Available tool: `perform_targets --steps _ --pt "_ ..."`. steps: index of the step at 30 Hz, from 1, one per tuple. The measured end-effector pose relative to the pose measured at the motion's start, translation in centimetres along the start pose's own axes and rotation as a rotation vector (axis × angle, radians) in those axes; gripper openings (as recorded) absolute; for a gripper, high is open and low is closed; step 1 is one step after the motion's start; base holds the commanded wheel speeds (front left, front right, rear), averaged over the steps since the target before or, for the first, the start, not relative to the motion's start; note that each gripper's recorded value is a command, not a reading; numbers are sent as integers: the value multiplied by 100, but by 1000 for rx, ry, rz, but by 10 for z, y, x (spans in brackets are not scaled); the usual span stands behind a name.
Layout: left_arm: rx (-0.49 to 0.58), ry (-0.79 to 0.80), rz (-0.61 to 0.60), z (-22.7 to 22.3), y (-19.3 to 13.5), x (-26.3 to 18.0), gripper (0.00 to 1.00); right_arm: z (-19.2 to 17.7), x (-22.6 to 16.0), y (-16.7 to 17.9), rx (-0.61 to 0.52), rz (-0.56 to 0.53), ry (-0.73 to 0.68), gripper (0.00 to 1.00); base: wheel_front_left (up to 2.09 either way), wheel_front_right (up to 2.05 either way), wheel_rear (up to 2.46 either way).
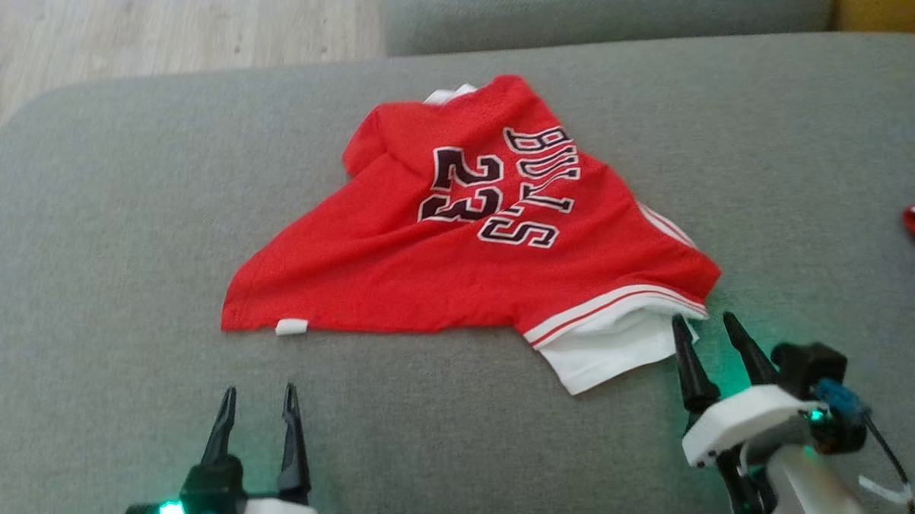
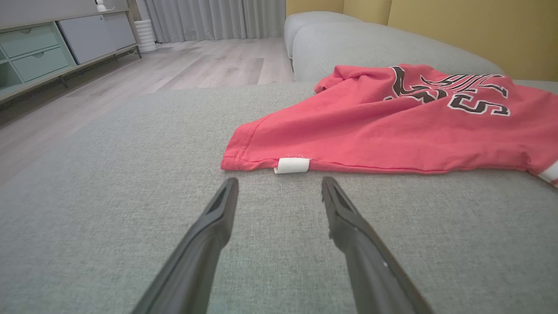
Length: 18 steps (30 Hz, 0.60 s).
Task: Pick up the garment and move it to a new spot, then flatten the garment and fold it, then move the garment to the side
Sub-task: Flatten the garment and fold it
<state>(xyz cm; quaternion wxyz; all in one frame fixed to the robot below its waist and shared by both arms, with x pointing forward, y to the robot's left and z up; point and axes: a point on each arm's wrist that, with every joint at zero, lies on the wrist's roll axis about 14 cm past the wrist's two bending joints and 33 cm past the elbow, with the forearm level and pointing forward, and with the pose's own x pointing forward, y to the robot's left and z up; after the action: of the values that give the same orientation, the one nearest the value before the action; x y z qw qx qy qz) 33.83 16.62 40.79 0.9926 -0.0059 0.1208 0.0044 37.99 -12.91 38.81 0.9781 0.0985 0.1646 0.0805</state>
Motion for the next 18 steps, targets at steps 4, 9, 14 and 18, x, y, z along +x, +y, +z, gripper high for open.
perform_targets --steps 4,9,14,18 --pt "-9 5 9 0 2 5 100 -22 9 1 -25 9 85 100 0 0 0" --pt "-16 21 14 -5 3 5 100 -34 13 3 -57 23 124 100 0 0 0" --pt "-23 27 14 -7 3 5 100 -39 15 4 -90 37 144 22 0 0 0" --pt "-30 31 7 -8 0 6 100 -42 14 1 -107 35 162 0 0 0 0"
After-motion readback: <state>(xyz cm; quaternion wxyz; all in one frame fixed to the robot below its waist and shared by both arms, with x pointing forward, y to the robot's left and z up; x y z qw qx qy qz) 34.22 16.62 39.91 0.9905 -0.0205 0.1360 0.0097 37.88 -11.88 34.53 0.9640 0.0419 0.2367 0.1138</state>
